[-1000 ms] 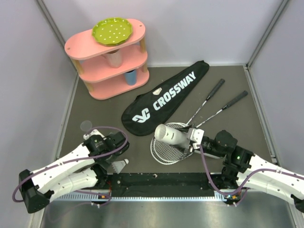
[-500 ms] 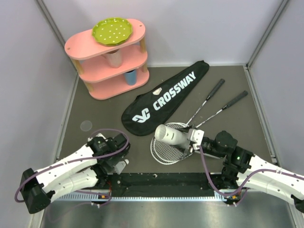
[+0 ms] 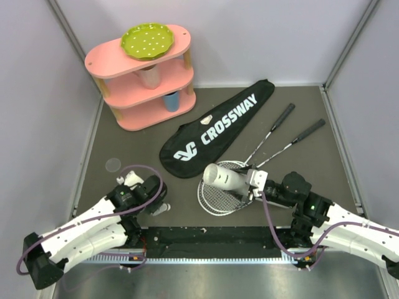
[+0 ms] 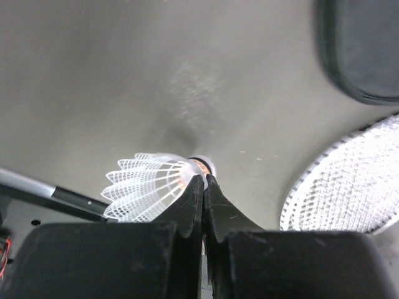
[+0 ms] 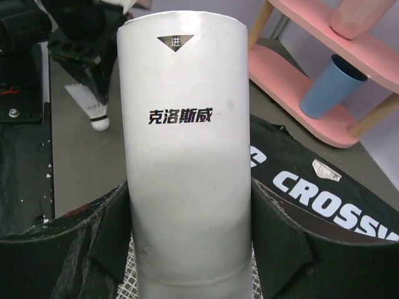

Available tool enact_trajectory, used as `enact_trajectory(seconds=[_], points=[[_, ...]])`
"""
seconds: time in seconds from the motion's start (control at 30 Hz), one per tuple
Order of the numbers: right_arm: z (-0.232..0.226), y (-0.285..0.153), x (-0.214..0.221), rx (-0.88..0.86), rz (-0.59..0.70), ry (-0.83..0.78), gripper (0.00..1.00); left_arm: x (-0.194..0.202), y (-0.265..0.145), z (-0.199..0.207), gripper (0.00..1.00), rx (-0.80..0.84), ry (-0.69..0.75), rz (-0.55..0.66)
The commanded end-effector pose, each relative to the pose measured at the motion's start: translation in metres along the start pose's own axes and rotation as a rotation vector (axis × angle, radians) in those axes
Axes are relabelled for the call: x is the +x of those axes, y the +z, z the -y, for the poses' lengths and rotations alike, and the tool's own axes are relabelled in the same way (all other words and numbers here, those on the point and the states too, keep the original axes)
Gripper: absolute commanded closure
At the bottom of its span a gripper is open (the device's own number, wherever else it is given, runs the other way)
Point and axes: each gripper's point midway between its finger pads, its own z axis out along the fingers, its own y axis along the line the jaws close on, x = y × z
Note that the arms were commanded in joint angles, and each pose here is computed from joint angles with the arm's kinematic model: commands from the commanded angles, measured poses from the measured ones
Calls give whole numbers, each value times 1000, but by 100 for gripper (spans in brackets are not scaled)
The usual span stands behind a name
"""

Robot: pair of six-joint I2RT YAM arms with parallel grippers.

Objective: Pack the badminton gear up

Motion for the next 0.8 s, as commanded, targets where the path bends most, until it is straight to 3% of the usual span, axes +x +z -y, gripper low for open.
enact_trajectory(seconds=[0.0,0.1,0.23,0.37,0.53,0.77], points=[[4,6,-7,14,22,-16,83,-39,-52,76,100,335,187,158],[4,9,0,11,-19,-25,83,-53,-109,126,100,587,411,249],[6,10,3,12,-38,-38,84,-56,-166,153,100,783,593,288],[0,12,-1,-20,-13,-41,84,-32,-218,174,100,1017,756,212],[-4,15,-8,-47,15,-29,84,7,-244,187,100,1212,892,51],[-6,17,-17,-57,51,-9,84,34,-240,202,100,1316,862,-71]])
